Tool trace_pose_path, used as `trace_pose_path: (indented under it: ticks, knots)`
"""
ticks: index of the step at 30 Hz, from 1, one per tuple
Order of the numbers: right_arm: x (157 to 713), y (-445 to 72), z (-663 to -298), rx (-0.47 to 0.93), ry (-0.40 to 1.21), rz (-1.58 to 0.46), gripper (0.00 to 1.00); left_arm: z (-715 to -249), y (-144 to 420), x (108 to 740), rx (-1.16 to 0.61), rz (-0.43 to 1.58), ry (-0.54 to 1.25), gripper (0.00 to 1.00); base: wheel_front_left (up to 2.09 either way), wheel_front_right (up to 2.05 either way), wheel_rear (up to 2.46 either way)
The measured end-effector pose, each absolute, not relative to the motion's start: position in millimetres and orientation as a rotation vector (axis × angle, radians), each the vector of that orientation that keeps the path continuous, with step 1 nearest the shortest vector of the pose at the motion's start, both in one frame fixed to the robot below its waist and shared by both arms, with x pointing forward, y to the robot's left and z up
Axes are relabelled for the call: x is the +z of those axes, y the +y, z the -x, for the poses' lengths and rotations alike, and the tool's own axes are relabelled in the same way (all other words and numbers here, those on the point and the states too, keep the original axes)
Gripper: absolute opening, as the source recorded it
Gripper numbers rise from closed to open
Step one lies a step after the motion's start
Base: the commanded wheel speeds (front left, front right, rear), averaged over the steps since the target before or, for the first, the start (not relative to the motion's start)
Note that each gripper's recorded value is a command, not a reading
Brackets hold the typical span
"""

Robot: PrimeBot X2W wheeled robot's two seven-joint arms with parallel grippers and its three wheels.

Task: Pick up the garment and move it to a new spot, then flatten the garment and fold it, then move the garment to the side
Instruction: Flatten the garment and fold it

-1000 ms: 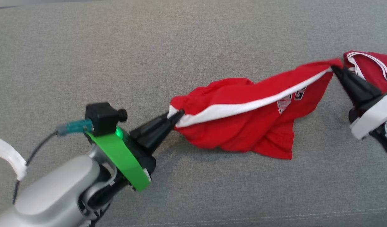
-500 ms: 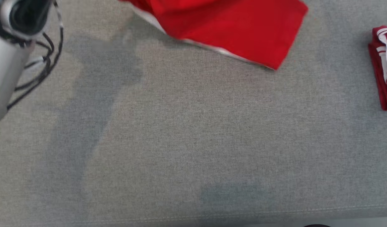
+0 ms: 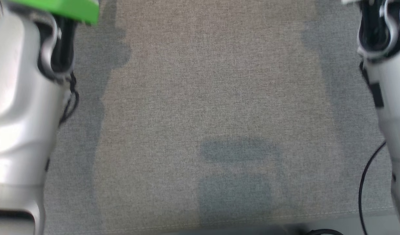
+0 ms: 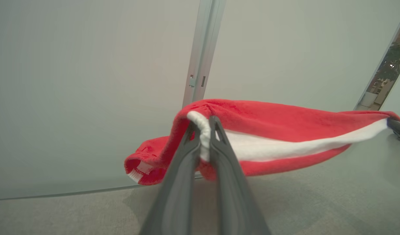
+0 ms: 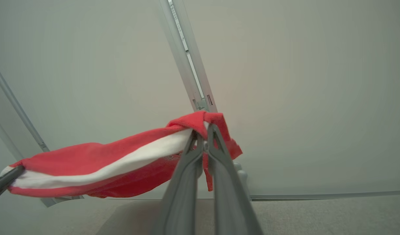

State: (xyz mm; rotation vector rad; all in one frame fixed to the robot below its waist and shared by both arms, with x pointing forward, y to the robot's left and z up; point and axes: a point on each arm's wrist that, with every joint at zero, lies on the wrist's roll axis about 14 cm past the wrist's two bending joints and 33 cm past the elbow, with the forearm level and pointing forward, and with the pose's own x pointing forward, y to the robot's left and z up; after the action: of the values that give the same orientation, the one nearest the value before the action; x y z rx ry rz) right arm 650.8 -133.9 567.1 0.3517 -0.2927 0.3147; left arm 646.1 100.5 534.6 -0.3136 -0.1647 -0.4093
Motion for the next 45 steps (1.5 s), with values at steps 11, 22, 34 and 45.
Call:
trace_pose_path:
  ticks: [11, 22, 34, 45]
  knots:
    - [442.1, -190.1, -492.5, 0.164, 0.062, -0.403, 0.0, -478.2, 81.1, 427.2, -0.428, 0.429, 0.151, 0.0, 0.0, 0.0, 0.0]
    - [411.4, -231.1, -345.3, 0.022, 0.293, -0.465, 0.0, -323.4, 73.2, 379.9, -0.314, 0.572, 0.435, 0.0, 0.0, 0.0, 0.0]
    - [519.6, -201.7, -446.2, 0.266, 0.033, -0.445, 0.0, -409.2, 71.2, 464.1, -0.284, 0.723, 0.255, 0.0, 0.0, 0.0, 0.0]
    - [471.0, -137.7, -580.3, 0.364, 0.178, -0.421, 0.0, -494.8, 111.9, 416.3, -0.014, 0.714, 0.332, 0.0, 0.0, 0.0, 0.0]
